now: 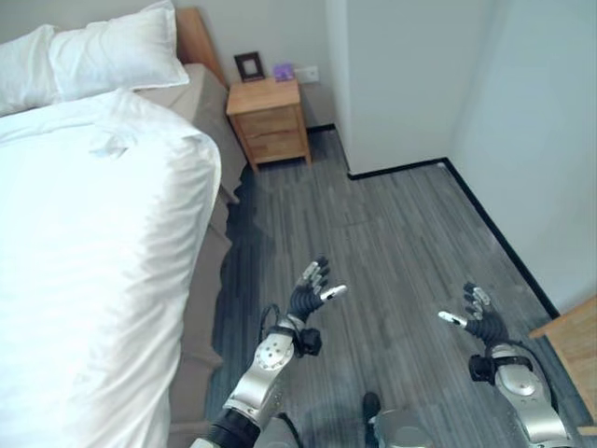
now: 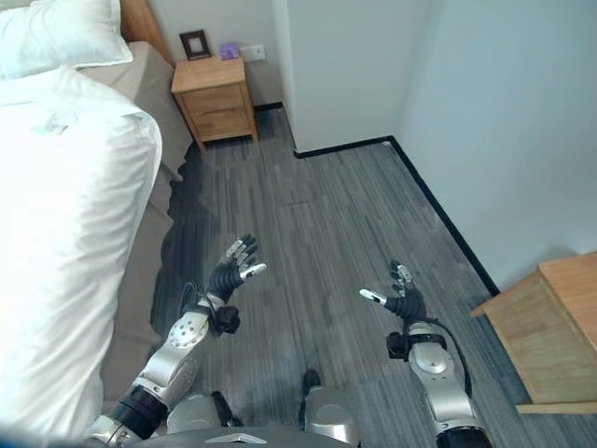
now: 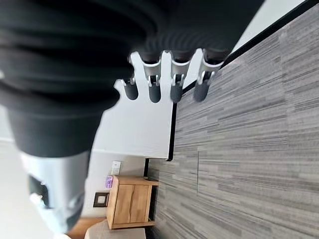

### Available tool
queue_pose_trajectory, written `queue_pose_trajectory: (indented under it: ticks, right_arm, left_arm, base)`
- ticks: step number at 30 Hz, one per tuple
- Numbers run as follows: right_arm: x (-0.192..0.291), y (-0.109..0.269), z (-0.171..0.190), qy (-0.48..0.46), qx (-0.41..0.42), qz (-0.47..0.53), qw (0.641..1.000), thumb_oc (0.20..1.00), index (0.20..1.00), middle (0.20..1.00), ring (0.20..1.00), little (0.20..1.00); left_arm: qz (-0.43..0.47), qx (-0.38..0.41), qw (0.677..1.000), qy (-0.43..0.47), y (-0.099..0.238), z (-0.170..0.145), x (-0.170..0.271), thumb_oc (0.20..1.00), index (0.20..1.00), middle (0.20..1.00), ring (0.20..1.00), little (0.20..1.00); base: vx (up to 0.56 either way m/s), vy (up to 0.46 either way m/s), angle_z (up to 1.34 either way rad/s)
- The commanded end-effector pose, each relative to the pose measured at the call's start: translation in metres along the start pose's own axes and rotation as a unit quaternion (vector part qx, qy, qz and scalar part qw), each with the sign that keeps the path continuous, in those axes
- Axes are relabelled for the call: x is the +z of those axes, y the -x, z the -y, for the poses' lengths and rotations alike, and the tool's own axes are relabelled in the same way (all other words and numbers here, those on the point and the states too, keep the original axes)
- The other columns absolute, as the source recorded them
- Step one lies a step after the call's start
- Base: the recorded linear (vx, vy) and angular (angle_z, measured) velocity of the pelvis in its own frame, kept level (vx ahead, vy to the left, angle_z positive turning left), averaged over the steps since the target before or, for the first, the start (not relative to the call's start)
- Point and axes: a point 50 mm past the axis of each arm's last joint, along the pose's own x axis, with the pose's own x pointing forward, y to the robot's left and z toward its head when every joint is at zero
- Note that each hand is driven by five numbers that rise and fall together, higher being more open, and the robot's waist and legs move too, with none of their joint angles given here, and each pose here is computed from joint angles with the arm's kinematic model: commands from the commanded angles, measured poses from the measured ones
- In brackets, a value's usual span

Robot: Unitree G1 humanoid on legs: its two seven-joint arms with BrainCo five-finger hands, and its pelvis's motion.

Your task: Making the bed.

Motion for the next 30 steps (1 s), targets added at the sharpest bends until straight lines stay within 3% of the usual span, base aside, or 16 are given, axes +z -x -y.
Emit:
queue_pose_trajectory:
  ticks: [1, 10, 18, 26, 30]
  right_arm:
    - [0.016, 0.004, 0.006, 0.029, 0.017, 0.046, 0.998, 1.0, 1.0, 1.0, 1.0, 1.0]
    - [0.033, 0.0, -0.014, 0.05, 0.052, 0.084, 0.994, 1.0, 1.0, 1.0, 1.0, 1.0]
    - [0.055, -0.001, -0.026, 0.034, 0.057, 0.133, 0.989, 1.0, 1.0, 1.0, 1.0, 1.0]
    - [0.042, 0.002, -0.024, 0.038, 0.062, 0.104, 0.992, 1.0, 1.0, 1.0, 1.0, 1.0]
    - [0.03, 0.006, -0.007, 0.043, 0.046, 0.079, 0.995, 1.0, 1.0, 1.0, 1.0, 1.0]
  left_arm:
    - [0.048, 0.003, 0.999, -0.011, 0.002, -0.009, 0.019, 1.0, 1.0, 1.0, 1.0, 1.0]
    - [0.016, 0.04, 0.999, -0.012, 0.027, -0.029, 0.005, 1.0, 1.0, 1.0, 1.0, 1.0]
    - [0.017, 0.034, 0.998, -0.045, 0.018, -0.031, 0.008, 1.0, 1.0, 1.0, 1.0, 1.0]
    - [0.032, 0.026, 0.999, -0.036, 0.012, -0.031, 0.012, 1.0, 1.0, 1.0, 1.0, 1.0]
    - [0.038, 0.008, 0.999, -0.013, 0.004, -0.015, 0.014, 1.0, 1.0, 1.0, 1.0, 1.0]
  base:
    - [0.55, 0.147, 0.3]
    - [0.46, 0.034, 0.03]
    - [0.44, 0.054, 0.1]
    - [0.55, -0.189, 0.77]
    - [0.41, -0.388, 0.95]
